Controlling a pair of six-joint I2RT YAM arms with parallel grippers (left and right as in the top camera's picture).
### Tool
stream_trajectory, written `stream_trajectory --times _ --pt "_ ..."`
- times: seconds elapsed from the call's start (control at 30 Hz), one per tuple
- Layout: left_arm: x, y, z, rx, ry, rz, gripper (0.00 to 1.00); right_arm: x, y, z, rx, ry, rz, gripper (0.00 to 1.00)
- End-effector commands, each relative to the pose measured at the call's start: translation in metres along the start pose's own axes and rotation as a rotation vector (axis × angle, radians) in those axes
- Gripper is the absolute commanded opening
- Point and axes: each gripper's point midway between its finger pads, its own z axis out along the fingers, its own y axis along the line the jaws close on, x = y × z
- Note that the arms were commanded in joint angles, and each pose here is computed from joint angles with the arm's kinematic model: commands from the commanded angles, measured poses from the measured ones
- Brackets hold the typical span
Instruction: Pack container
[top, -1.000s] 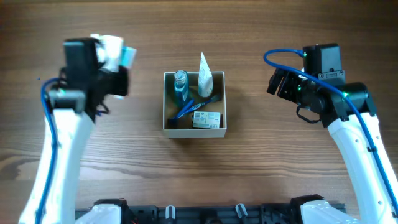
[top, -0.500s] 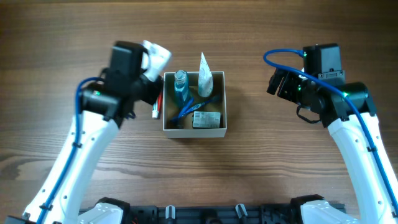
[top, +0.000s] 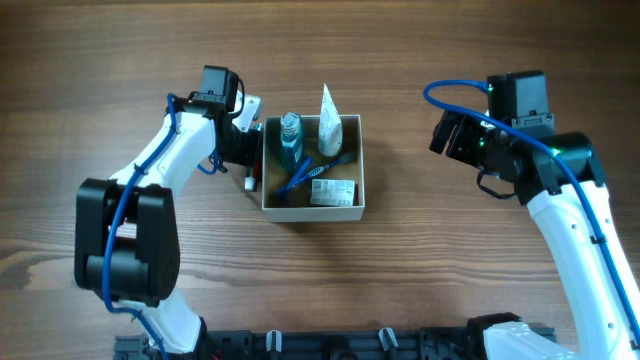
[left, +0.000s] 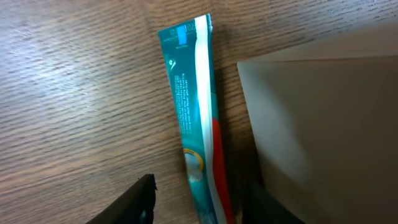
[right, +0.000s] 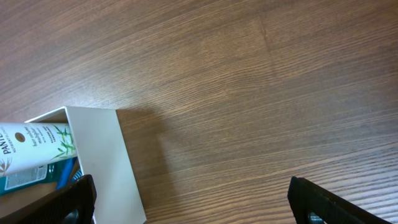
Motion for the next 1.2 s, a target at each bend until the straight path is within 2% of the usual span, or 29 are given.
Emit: stream_trajectory --times 0.0,0.13,0.2,0.27,0.3,0.33,0.4,0.43,0.57,0.67,0.73,0.8,0.87,0.97,1.03,1.17 --pt "0.008 -0.007 0.015 0.052 0.037 -0.022 0.47 0.0 -0.001 0.002 0.009 0.005 -0.012 1.0" --pt "0.016 -0.005 0.032 0.055 0.084 -0.028 0.49 0.0 -0.001 0.002 0.008 0.004 -0.01 1.0" --pt "0.018 -0.005 0.036 0.055 0.093 -0.029 0.44 0.0 -0.001 0.002 0.005 0.006 -0.01 1.0" --pt "0.019 -0.005 0.036 0.056 0.095 -0.03 0.34 0.0 -0.001 0.002 0.005 0.005 -0.01 1.0" --pt "0.018 -0.005 0.036 0.056 0.095 -0.03 0.21 0.0 -0.001 0.002 0.005 0.005 -0.01 1.0" --pt "0.018 -0.005 0.036 0.055 0.095 -0.029 0.12 0.0 -0.001 0.002 0.005 0.005 -0.01 1.0" --pt "0.019 -0.002 0.035 0.04 0.095 -0.029 0.04 0.0 -0.001 0.002 0.005 0.006 -0.011 1.0" --pt "0.018 0.0 0.033 0.027 0.092 -0.027 0.04 0.0 -0.001 0.002 0.005 0.006 -0.011 1.0" --pt "0.001 0.008 -0.019 -0.057 -0.003 -0.013 0.04 0.0 -0.001 0.002 0.005 0.005 -0.012 1.0" --pt "-0.016 -0.004 -0.117 -0.092 -0.237 0.028 0.04 0.0 -0.001 0.002 0.005 0.004 -0.012 1.0" --pt "-0.019 -0.027 -0.166 -0.08 -0.37 0.156 0.04 -0.001 0.0 0.002 0.004 0.002 -0.011 1.0" --pt "-0.011 -0.079 -0.198 0.018 -0.464 0.409 0.04 -0.002 0.0 0.002 0.001 -0.002 -0.011 1.0" --pt "0.002 -0.114 -0.196 0.085 -0.446 0.585 0.04 -0.002 0.001 0.002 0.0 -0.004 -0.01 1.0" --pt "0.016 -0.157 -0.167 0.141 -0.363 0.834 0.04 -0.002 0.001 0.002 0.0 -0.004 -0.01 0.99" --pt "0.018 -0.169 -0.141 0.163 -0.301 0.888 0.04 -0.002 0.001 0.002 0.0 -0.004 -0.01 1.0" --pt "0.021 -0.168 -0.08 0.193 -0.146 0.874 0.04 -0.002 0.001 0.002 0.0 -0.004 -0.01 1.0"
